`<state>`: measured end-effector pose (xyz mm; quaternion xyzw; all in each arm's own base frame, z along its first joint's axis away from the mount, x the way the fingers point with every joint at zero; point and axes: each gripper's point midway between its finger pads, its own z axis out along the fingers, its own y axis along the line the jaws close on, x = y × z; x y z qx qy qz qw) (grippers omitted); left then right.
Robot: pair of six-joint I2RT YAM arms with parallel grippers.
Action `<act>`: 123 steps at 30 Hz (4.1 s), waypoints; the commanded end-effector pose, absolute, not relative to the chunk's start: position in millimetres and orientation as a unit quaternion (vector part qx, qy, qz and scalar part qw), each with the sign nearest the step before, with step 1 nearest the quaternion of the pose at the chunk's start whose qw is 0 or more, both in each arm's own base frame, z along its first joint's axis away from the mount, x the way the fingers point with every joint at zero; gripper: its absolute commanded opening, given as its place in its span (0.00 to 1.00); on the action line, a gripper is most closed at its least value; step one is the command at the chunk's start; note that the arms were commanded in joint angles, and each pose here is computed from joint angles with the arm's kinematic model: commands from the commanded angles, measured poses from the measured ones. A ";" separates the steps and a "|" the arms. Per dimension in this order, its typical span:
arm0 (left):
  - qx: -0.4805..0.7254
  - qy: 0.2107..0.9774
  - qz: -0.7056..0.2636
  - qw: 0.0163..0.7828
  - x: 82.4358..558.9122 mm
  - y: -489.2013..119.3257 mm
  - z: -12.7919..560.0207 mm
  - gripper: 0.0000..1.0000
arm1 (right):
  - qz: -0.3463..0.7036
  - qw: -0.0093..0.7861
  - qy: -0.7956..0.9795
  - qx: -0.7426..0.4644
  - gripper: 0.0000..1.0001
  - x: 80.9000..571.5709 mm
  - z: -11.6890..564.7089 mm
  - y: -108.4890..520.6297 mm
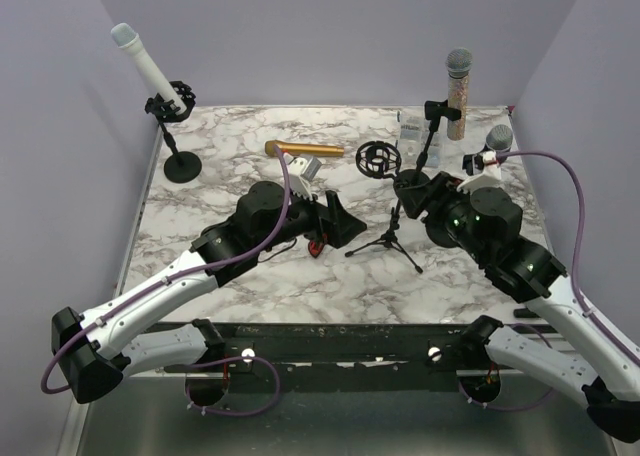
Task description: Remove the microphone from the stand
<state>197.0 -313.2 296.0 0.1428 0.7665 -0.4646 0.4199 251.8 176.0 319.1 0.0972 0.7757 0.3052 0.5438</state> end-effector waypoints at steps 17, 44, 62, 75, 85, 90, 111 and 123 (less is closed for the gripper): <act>0.156 0.752 -0.493 0.409 184.1 -319.0 299.6 0.97 | 0.380 0.406 0.827 0.087 0.62 248.6 185.2 197.4; 0.154 0.751 -0.495 0.410 182.4 -317.3 298.6 0.97 | 0.432 0.352 0.820 0.130 0.12 271.1 142.4 179.5; 0.152 0.750 -0.496 0.409 183.4 -318.9 299.2 0.97 | 0.186 0.385 0.897 0.114 0.01 259.0 107.7 157.8; 0.149 0.751 -0.490 0.417 183.3 -313.2 299.8 0.97 | 0.183 0.427 0.883 0.070 0.06 263.2 109.2 169.7; 0.197 0.716 -0.505 0.441 182.0 -325.7 342.0 0.99 | 0.157 0.446 0.880 0.049 0.05 264.7 97.7 159.5; 0.250 0.678 -0.494 0.484 193.7 -354.5 401.0 0.99 | 0.148 0.454 0.877 0.048 0.05 265.3 97.8 154.9; 0.384 0.639 -0.489 0.452 265.7 -503.1 411.2 0.99 | 0.168 0.460 0.871 0.042 0.05 263.5 104.1 159.8; 0.388 0.652 -0.496 0.422 276.4 -527.4 378.1 0.97 | 0.173 0.460 0.870 0.038 0.05 264.1 107.4 162.4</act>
